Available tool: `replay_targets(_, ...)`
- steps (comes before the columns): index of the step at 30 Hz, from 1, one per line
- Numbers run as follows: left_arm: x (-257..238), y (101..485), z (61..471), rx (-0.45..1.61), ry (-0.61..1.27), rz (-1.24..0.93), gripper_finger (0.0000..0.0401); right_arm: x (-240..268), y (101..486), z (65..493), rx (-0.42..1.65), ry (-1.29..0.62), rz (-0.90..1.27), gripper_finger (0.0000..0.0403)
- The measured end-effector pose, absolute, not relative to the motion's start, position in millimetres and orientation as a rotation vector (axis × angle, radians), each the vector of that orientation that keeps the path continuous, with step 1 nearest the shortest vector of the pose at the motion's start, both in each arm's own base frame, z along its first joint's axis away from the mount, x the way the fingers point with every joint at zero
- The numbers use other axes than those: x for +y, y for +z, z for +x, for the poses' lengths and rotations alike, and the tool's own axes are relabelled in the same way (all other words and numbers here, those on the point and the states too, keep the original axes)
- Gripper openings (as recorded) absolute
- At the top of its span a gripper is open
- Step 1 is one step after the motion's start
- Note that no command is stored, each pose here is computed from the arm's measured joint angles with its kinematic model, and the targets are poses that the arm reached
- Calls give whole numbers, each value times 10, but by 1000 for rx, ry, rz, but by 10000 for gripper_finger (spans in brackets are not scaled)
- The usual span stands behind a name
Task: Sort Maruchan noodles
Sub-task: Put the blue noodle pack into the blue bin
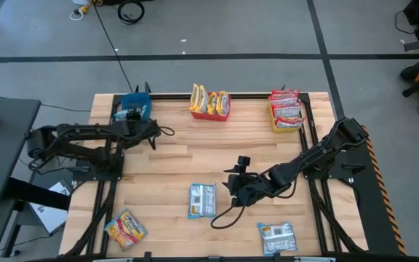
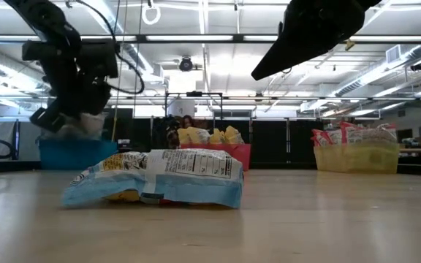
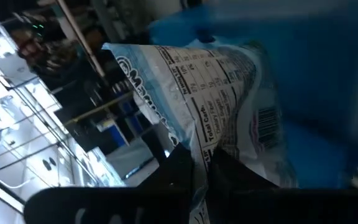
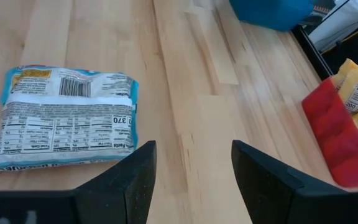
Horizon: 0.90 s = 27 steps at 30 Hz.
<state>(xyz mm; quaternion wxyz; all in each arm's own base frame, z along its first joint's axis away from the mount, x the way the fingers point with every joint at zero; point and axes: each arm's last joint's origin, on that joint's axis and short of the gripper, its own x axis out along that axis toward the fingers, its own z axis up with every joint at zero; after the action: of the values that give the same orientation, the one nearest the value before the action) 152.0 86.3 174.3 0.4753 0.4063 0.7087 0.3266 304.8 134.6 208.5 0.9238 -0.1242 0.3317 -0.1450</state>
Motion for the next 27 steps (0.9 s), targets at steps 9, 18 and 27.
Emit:
replay_targets(9,864,1944,1715,1516,812,823,25,1346,2085,3048,681,-298,-255,213)
replay_targets(18,857,1921,1806,1360,656,626,25,1346,2085,3048,679,-300,-247,212)
replay_targets(27,893,1908,1799,1323,635,517,26,1353,2082,3049,687,-278,-235,212)
